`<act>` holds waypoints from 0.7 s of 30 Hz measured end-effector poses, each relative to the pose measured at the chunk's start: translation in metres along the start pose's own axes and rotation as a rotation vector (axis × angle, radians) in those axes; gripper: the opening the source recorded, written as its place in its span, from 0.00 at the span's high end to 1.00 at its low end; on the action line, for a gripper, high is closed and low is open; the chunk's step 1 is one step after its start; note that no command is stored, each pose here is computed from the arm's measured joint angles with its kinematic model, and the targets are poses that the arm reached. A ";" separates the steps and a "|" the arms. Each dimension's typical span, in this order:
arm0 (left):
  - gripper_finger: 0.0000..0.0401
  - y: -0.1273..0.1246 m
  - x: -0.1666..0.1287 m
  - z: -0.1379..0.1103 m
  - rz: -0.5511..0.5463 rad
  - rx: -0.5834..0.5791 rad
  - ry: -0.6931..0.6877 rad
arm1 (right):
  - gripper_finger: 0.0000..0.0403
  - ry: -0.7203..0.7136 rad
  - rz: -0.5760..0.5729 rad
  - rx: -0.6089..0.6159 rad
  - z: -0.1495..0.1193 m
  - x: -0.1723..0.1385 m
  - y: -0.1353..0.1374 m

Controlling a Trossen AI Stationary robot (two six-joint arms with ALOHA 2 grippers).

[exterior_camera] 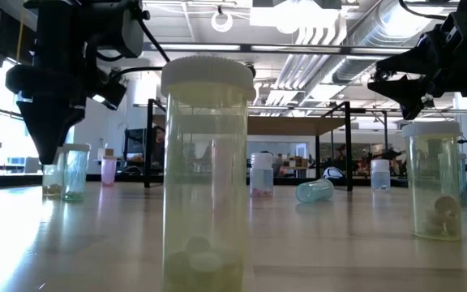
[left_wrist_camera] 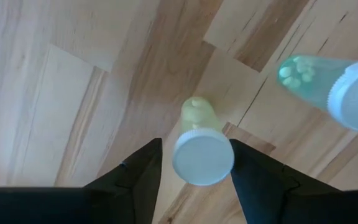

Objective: Pick and place medicine bottles onto shelf by color
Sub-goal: Put the left yellow pill bottle on the shelf

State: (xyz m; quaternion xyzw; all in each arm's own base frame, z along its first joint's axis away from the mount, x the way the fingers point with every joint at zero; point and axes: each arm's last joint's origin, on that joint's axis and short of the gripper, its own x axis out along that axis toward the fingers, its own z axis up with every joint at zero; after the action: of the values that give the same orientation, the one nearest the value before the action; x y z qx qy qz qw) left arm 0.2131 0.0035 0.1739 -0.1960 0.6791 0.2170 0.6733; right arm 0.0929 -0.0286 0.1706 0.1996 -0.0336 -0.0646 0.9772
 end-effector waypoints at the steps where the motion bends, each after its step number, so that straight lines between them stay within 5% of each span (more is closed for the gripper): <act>1: 0.59 0.000 0.000 0.000 -0.001 0.000 -0.002 | 0.46 0.000 -0.001 0.000 0.000 0.000 0.000; 21: 0.68 -0.001 0.000 0.002 -0.007 0.030 -0.026 | 0.46 -0.001 -0.003 0.000 0.000 0.000 0.000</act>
State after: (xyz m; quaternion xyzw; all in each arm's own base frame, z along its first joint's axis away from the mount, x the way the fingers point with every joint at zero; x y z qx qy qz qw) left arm 0.2156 0.0037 0.1740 -0.1853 0.6729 0.2068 0.6856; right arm 0.0929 -0.0287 0.1706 0.1994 -0.0339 -0.0664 0.9771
